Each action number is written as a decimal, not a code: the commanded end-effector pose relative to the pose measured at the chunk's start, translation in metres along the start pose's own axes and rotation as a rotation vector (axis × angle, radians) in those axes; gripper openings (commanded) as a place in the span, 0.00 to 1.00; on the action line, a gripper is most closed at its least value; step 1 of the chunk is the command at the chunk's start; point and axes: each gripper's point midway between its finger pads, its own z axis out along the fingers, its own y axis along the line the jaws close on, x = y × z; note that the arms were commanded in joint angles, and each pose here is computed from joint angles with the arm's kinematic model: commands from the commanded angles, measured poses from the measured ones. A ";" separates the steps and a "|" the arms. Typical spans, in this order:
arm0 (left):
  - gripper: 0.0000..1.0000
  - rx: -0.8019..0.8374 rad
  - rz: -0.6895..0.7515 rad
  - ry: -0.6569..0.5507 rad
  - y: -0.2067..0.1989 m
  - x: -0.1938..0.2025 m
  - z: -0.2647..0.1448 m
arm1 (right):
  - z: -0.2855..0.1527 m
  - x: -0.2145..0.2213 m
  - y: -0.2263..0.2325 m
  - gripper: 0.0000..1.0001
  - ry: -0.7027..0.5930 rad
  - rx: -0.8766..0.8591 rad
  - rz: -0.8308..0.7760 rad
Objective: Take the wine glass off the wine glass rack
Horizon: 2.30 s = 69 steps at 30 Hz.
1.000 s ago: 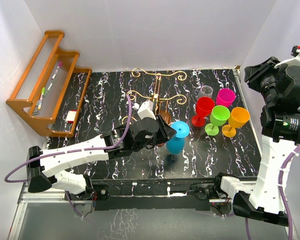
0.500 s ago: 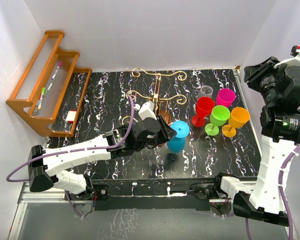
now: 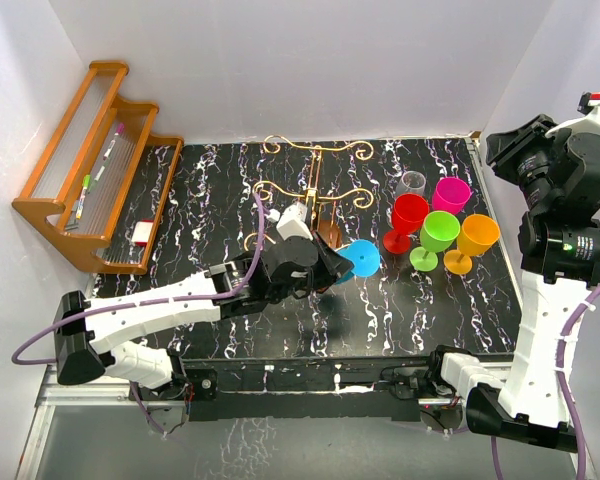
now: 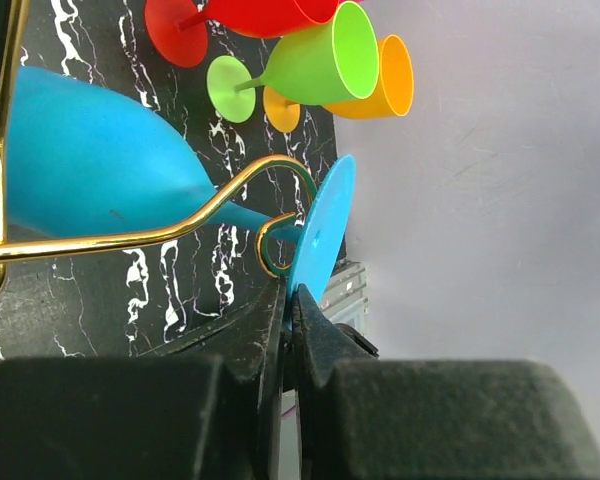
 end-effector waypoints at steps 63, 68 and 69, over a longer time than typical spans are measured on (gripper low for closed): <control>0.00 0.138 -0.117 -0.154 -0.034 -0.049 -0.024 | -0.004 -0.018 0.016 0.24 -0.080 -0.071 -0.014; 0.00 0.134 -0.122 -0.154 -0.028 -0.052 -0.035 | -0.002 -0.014 0.018 0.24 -0.065 -0.085 -0.014; 0.00 0.137 -0.125 -0.146 -0.027 -0.051 -0.038 | -0.001 -0.014 0.018 0.23 -0.061 -0.090 -0.014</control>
